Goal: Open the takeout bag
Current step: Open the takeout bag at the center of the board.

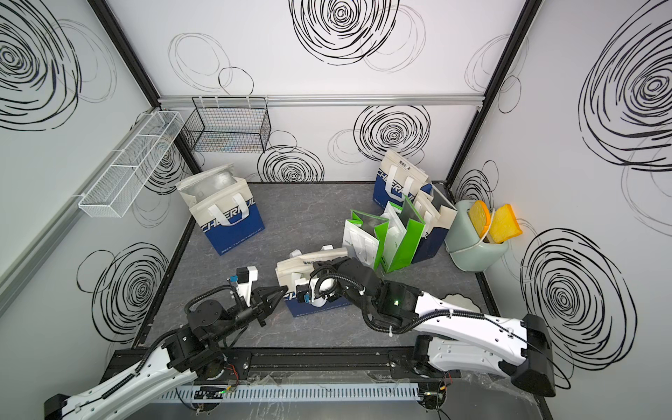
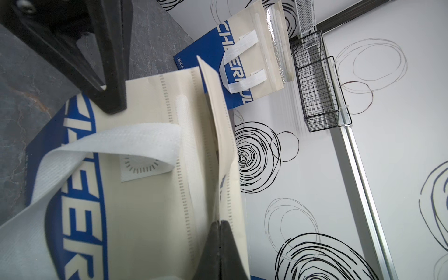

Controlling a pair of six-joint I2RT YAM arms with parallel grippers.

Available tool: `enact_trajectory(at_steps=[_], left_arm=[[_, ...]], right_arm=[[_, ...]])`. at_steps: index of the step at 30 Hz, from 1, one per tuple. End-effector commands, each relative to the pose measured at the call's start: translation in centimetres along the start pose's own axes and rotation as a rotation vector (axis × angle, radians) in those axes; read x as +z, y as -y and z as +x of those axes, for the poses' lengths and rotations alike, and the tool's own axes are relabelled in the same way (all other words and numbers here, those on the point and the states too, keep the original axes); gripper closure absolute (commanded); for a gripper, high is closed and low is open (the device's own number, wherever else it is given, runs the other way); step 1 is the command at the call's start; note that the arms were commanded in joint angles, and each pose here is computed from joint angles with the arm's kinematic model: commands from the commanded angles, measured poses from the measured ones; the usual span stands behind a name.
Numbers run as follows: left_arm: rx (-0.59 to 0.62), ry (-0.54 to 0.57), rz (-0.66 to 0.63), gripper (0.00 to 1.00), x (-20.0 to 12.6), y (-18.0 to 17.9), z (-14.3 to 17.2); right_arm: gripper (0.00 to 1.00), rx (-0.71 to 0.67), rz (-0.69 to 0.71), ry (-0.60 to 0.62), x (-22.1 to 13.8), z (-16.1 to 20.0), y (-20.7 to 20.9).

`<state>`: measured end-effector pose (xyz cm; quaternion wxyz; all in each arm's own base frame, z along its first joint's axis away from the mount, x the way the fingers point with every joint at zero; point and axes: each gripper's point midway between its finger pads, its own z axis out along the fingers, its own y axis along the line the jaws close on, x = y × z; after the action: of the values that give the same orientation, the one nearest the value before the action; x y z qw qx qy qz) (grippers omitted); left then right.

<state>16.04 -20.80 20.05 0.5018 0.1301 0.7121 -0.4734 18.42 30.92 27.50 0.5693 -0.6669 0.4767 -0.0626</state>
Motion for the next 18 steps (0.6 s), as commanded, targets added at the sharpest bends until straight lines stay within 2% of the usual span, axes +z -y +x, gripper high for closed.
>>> enact_trajectory(at_steps=[1, 18], left_arm=[[0.004, -0.029, 0.010, 1.00, -0.1, 0.3, 0.5], [0.027, -0.036, 0.043, 1.00, -0.1, 1.1, 0.5]], right_arm=[[1.00, 0.097, 0.061, 0.055, -1.0, -1.8, 3.9], [1.00, 0.149, 0.034, 0.048, -1.1, -2.3, 6.3]])
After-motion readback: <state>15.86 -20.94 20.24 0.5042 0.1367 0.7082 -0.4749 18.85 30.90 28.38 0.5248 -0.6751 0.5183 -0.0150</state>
